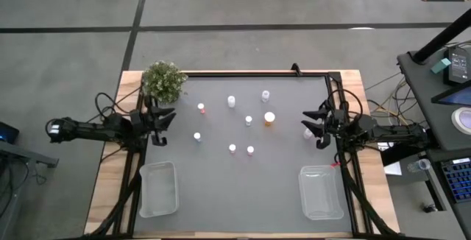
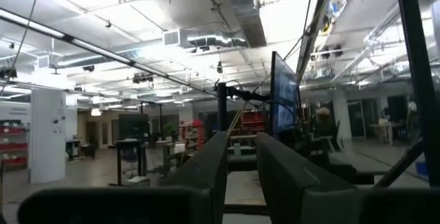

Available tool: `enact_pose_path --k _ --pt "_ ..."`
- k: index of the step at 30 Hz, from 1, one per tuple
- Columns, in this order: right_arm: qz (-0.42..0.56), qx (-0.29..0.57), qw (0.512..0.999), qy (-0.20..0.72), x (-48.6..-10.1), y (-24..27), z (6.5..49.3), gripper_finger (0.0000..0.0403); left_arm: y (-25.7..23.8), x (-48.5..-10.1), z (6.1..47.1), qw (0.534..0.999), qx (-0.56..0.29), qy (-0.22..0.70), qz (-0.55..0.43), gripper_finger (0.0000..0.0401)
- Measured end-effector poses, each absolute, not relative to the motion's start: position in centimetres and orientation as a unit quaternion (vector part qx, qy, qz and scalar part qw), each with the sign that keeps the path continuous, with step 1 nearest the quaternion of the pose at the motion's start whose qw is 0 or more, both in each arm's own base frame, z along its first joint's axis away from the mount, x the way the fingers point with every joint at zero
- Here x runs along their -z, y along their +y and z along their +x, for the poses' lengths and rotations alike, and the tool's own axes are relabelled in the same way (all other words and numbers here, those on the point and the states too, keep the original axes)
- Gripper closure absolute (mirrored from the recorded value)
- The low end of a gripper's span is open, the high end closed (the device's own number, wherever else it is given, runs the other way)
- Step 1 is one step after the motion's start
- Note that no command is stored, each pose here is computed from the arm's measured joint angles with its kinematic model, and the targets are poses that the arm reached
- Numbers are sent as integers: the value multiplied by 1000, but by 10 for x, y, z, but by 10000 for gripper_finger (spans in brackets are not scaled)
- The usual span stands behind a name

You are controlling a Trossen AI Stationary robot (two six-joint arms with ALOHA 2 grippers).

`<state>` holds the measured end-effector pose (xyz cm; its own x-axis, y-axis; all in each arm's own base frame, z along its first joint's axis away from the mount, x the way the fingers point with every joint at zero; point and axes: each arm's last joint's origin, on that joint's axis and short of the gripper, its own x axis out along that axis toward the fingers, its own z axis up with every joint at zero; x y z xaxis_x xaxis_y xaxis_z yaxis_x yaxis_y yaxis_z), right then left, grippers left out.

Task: Pick and place medicine bottles into bin by pill shape (circle, oval)
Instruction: Put the orange capsule bottle into the transparent bin

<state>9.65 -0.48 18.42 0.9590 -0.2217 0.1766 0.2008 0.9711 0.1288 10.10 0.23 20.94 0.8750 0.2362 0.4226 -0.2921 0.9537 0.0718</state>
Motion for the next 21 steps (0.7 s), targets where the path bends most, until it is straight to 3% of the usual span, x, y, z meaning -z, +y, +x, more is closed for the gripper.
enact_pose_path --k 10,21 --pt "66 106 987 -98 -185 -5 96 234 3 -230 88 932 -147 -328 46 341" --pt "66 148 955 -247 -213 -8 89 234 3 -245 96 925 -169 -324 103 341"
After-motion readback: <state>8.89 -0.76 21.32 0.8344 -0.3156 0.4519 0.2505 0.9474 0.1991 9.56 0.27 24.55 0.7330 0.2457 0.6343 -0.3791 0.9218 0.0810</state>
